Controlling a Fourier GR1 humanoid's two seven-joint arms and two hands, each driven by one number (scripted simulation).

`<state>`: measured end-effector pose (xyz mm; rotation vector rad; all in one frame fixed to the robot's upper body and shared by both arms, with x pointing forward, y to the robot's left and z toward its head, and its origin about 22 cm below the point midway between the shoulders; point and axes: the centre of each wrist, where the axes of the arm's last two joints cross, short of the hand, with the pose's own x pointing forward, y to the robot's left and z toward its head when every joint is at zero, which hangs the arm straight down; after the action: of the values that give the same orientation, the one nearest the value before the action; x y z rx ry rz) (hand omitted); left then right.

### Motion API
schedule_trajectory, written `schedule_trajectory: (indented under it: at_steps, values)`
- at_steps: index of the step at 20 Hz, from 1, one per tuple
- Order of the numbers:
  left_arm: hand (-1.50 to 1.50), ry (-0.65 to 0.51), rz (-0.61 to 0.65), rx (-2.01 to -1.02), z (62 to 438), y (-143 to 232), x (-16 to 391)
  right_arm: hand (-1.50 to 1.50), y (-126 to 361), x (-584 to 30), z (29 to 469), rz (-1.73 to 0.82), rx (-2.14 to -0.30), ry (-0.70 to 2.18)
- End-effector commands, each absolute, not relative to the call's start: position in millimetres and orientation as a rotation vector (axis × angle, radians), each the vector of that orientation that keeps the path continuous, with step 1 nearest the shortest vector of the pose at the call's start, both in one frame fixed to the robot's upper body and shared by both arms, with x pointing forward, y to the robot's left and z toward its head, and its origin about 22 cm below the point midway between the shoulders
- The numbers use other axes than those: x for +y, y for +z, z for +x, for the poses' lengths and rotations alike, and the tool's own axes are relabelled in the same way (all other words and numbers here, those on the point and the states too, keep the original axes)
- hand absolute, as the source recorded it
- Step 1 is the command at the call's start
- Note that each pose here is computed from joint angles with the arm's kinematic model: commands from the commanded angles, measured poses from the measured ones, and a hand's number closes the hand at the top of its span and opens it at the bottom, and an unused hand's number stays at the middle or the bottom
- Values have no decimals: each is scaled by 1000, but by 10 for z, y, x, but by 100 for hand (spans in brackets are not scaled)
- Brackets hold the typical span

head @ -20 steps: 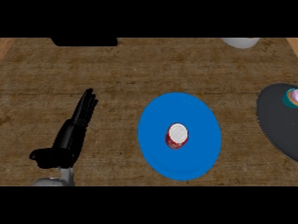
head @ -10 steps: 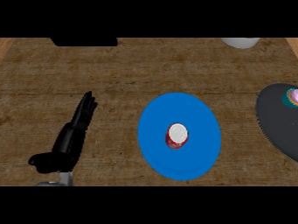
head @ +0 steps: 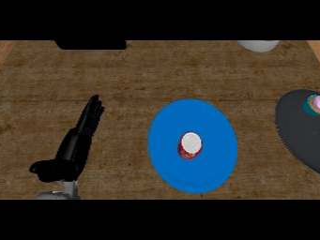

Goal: Pick the cupcake from the plate and place it in the pan

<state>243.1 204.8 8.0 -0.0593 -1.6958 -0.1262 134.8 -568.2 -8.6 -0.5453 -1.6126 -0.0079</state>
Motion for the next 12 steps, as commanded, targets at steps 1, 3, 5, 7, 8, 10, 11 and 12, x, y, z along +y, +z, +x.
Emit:
schedule_trajectory:
  at_steps: [1,3,5,7,8,10,11,12]
  values:
    - [0,-121,-53,-1699,2398,162,1988,-150,-87,-5683,1175,-469,-1668,39]
    - [0,-126,-70,-1671,2517,-32,2141,-150,36,-5783,1185,-513,-1680,32]
    - [0,-132,-53,-1686,2444,65,1980,-150,-92,-5679,1120,-501,-1656,58]
    - [0,-119,-56,-1681,2431,-27,2072,-150,58,-5795,1110,-507,-1630,46]
    - [0,-144,-51,-1691,2252,-2,2060,-150,-72,-5666,1178,-516,-1640,69]
    - [0,-147,-56,-1686,2207,-16,2098,-150,53,-5756,1053,-536,-1654,69]
    - [0,-143,-71,-1693,2642,158,1972,-150,-9,-5699,1228,-541,-1676,65]
    - [0,-127,-75,-1700,2560,106,2078,-150,150,-5823,1291,-582,-1656,83]
